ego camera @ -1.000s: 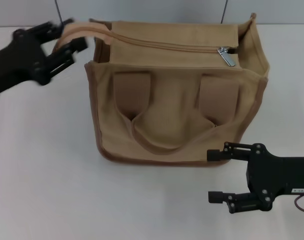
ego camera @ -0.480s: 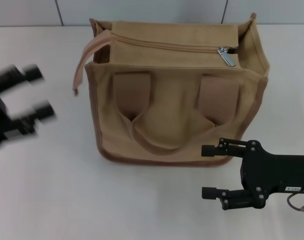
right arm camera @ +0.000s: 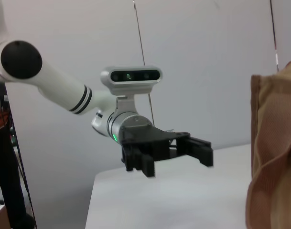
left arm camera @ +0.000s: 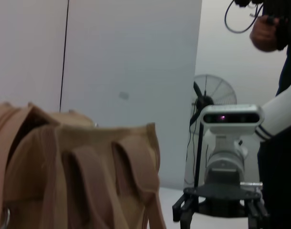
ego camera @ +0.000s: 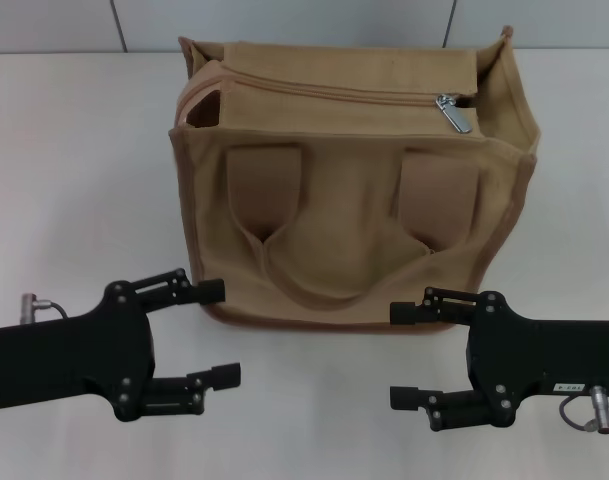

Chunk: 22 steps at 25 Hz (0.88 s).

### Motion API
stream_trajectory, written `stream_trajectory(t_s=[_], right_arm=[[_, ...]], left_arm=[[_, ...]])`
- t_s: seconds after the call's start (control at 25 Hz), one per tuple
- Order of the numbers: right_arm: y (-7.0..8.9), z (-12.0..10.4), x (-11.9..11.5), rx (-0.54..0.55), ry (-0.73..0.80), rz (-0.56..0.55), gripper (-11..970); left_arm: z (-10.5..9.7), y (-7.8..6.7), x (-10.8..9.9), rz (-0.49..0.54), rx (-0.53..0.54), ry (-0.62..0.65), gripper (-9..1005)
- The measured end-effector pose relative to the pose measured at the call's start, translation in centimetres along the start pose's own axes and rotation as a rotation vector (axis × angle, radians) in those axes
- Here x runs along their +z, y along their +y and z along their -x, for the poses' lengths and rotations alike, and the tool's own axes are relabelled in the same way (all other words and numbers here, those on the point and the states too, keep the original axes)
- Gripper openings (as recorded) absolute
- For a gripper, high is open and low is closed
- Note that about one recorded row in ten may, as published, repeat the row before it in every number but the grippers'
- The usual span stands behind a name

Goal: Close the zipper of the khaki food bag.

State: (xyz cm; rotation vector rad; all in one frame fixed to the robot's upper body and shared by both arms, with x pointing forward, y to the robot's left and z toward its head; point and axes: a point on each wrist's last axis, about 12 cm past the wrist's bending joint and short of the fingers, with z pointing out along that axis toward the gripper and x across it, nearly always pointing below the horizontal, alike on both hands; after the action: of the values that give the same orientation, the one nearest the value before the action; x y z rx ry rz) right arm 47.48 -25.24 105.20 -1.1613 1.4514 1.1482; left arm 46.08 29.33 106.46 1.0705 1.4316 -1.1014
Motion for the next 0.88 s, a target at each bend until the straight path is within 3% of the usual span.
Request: stream_trajectory(t_s=[0.88], right_arm=[[0.16,-0.24,0.12,0.0,-0.002,-0.001,816]], left_arm=[[-0.42,-0.44,0.36,-0.061,-0.025,0.044,827]])
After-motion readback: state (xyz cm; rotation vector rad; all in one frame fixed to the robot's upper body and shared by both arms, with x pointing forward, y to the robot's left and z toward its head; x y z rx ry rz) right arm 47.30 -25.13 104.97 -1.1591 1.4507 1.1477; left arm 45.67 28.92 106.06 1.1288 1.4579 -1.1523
